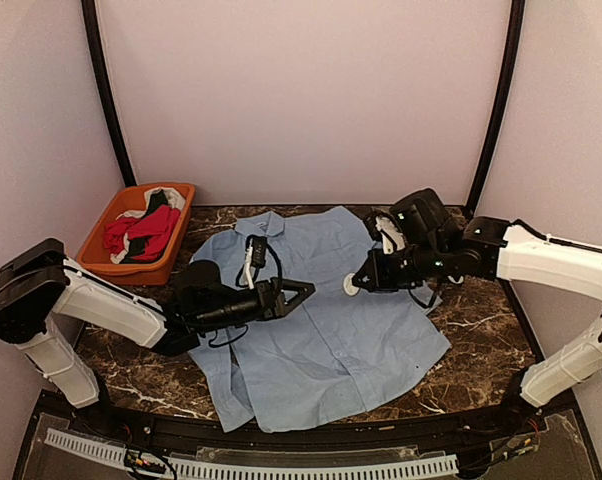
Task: Pin the brooch onto the clothing
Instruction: Pass from the right arm to the left
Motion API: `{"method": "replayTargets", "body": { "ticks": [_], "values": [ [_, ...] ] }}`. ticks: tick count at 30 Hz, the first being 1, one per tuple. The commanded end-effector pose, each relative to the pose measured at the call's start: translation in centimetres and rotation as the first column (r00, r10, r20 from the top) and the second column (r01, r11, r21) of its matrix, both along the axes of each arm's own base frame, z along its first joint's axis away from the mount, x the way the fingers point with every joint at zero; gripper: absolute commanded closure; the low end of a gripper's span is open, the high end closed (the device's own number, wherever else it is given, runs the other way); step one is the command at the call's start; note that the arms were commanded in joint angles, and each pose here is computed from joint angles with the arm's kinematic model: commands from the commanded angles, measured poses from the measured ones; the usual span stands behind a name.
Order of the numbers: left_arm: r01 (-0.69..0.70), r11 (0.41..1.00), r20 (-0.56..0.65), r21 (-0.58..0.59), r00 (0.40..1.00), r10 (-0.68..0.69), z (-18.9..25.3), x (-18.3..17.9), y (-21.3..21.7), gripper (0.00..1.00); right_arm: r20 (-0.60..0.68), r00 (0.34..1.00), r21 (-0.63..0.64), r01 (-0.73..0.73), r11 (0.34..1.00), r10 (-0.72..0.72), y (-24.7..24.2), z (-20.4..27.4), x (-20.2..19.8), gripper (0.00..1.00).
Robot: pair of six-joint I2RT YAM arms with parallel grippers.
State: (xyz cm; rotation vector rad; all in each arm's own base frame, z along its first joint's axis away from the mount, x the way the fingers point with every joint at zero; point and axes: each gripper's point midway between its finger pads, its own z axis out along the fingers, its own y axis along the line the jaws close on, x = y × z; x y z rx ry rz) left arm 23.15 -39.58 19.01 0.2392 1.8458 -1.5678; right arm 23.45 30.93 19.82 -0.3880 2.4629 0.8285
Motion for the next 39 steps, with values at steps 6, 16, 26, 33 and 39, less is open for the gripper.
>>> {"method": "replayTargets", "body": {
  "ticks": [6,16,26,33,39],
  "values": [
    [-0.127,0.913,0.217,0.388,0.975,0.043,0.4,1.9,0.6,0.53,-0.014,0.998,-0.154,0.065,0.986,-0.068,0.3,-2.6,1.2,1.00],
    [-0.067,0.903,0.143,0.425,0.990,0.006,-1.7,2.1,-1.3,0.55,-0.005,0.997,-0.160,0.071,0.985,-0.073,1.1,-2.4,1.2,1.00],
    [-0.338,0.698,0.219,0.632,0.941,0.258,-2.0,5.3,8.4,0.37,0.060,0.980,-0.310,0.201,0.929,-0.192,1.7,-2.5,5.3,1.00],
    [-0.407,0.543,0.263,0.734,0.908,0.326,-2.2,6.2,14.1,0.06,-0.049,0.983,-0.343,0.151,0.927,-0.178,5.0,-5.4,8.0,1.00],
    [-0.373,0.470,0.220,0.800,0.911,0.347,-3.8,6.4,16.9,0.01,-0.063,0.967,-0.372,0.208,0.905,-0.248,6.2,-5.6,10.9,1.00]
  ]
}}
